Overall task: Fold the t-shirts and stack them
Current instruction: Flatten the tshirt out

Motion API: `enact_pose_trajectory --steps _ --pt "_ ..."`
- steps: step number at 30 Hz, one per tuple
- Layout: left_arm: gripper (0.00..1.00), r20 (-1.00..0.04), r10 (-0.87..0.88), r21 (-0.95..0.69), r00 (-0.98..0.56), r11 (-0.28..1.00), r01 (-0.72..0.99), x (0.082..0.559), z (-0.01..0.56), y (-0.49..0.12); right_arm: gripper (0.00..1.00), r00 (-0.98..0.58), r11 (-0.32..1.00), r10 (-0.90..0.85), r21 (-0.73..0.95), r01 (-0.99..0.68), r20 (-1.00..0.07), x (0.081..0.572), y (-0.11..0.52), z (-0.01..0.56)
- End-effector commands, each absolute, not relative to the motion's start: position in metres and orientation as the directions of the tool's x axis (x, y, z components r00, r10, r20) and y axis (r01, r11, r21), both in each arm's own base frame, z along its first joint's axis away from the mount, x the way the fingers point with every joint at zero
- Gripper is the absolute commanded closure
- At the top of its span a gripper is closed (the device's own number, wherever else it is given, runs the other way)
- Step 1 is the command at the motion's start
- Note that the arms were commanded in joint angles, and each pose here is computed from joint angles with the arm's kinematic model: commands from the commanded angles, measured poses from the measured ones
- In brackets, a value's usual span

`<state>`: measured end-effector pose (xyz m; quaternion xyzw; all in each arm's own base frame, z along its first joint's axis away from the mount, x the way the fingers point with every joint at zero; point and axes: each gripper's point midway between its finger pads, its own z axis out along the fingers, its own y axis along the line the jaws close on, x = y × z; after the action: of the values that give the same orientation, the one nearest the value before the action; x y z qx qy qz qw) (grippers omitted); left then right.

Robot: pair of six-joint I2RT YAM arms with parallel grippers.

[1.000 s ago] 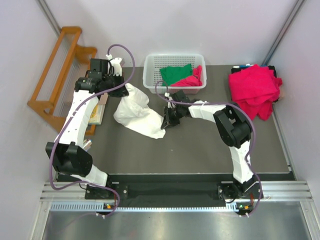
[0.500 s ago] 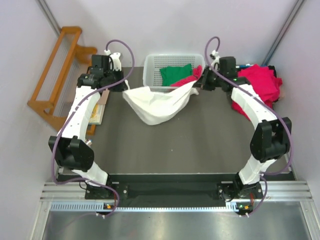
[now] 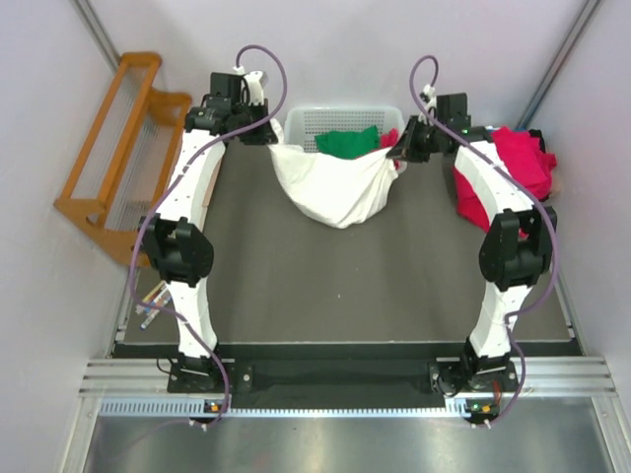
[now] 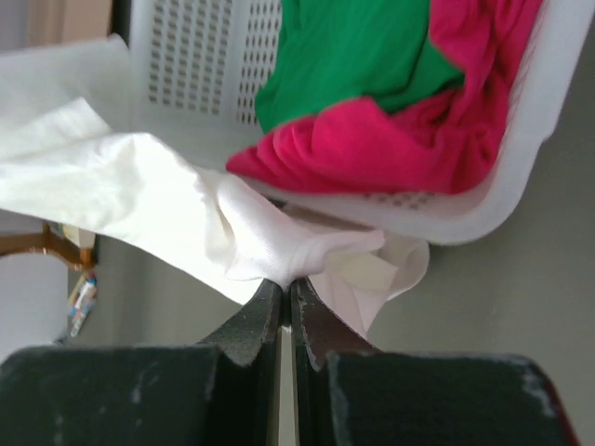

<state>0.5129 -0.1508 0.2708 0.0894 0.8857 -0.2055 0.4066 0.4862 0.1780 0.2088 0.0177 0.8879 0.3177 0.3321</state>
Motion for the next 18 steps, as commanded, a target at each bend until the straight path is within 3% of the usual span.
enact_pose_trajectory --steps 1,7,15,18 --pt "1.00 -0.795 -0.002 -0.292 -0.607 0.877 0.381 0.504 0.304 -0.167 1.00 -0.675 0.796 0.278 0.557 -0.236 -0.683 0.514 0.153 0.274" --pt "1.00 -0.811 0.004 -0.280 -0.585 0.875 0.394 0.460 0.325 -0.159 1.00 -0.630 0.799 0.278 0.539 -0.268 -0.725 0.497 0.141 0.308" --pt "1.00 -0.770 0.119 -0.232 -0.627 0.863 0.449 0.376 0.299 -0.141 1.00 -0.696 0.805 0.232 0.536 -0.255 -0.679 0.390 0.154 0.260" --pt "1.00 -0.693 0.191 -0.253 -0.695 0.838 0.483 0.337 0.271 -0.138 1.00 -0.746 0.808 0.192 0.534 -0.249 -0.637 0.346 0.159 0.235"
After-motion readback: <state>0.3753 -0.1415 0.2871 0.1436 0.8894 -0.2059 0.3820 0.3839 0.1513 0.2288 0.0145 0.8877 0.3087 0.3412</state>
